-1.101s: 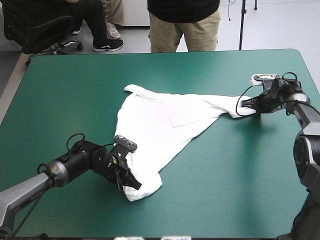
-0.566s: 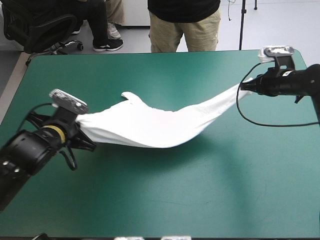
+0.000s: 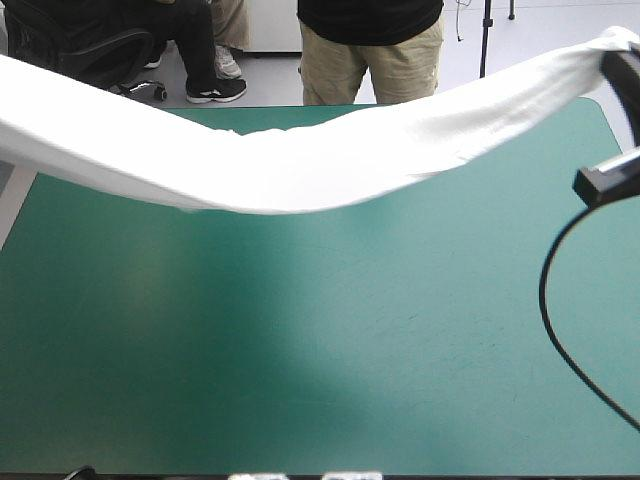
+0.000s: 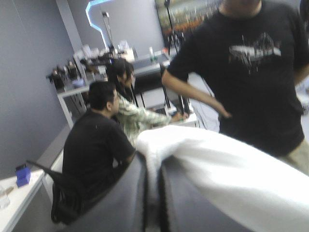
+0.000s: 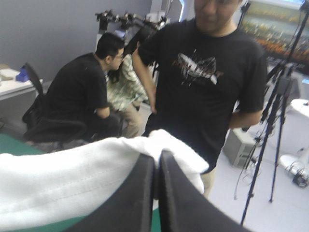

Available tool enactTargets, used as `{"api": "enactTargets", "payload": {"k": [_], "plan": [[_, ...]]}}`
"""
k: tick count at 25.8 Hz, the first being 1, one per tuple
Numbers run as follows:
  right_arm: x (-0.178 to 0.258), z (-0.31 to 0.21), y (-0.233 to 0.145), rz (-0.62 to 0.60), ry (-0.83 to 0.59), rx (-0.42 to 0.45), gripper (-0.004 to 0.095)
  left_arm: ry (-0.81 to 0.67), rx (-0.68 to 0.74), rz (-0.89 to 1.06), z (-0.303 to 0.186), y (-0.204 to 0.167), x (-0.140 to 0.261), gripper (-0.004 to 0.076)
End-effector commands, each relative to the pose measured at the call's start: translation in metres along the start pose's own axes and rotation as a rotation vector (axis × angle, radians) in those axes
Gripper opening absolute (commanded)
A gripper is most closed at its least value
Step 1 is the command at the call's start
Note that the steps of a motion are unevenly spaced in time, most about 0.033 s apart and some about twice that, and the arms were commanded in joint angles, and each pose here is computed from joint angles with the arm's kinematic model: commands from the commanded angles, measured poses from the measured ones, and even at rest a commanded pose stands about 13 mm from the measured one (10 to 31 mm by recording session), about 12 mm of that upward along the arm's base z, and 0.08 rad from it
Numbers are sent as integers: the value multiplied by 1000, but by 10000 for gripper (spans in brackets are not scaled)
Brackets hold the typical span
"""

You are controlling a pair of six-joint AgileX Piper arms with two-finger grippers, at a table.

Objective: Fold the cloth

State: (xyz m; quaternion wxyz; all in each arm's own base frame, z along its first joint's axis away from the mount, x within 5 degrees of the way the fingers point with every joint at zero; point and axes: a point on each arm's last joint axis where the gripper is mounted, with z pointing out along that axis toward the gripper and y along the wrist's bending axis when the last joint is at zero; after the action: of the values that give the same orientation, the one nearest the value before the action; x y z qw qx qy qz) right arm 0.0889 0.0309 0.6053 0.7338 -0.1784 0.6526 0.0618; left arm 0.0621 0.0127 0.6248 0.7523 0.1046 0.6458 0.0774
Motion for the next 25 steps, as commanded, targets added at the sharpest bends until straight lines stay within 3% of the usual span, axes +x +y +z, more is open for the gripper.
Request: {"api": "enactTargets", "payload": {"k": [1,5,8,14,21,25], "plan": [[-27,-40,6,-34,-140,106,-17,-159,-1,-33,-30,21,-24,-9],[-7,-33,7,12,28,71,-17,-12,64,9,-9,1,-5,-9],[38,-1,2,102,289,4,-17,235,126,119,38,-40,36,-9],[111,41,-8,231,524,-17,-17,566,194,204,102,-107,121,-9],[191,103,-32,303,619,65,-17,569,203,132,183,-172,213,-9],[227,147,-52,303,621,112,-18,556,204,26,233,-186,254,-9]]}}
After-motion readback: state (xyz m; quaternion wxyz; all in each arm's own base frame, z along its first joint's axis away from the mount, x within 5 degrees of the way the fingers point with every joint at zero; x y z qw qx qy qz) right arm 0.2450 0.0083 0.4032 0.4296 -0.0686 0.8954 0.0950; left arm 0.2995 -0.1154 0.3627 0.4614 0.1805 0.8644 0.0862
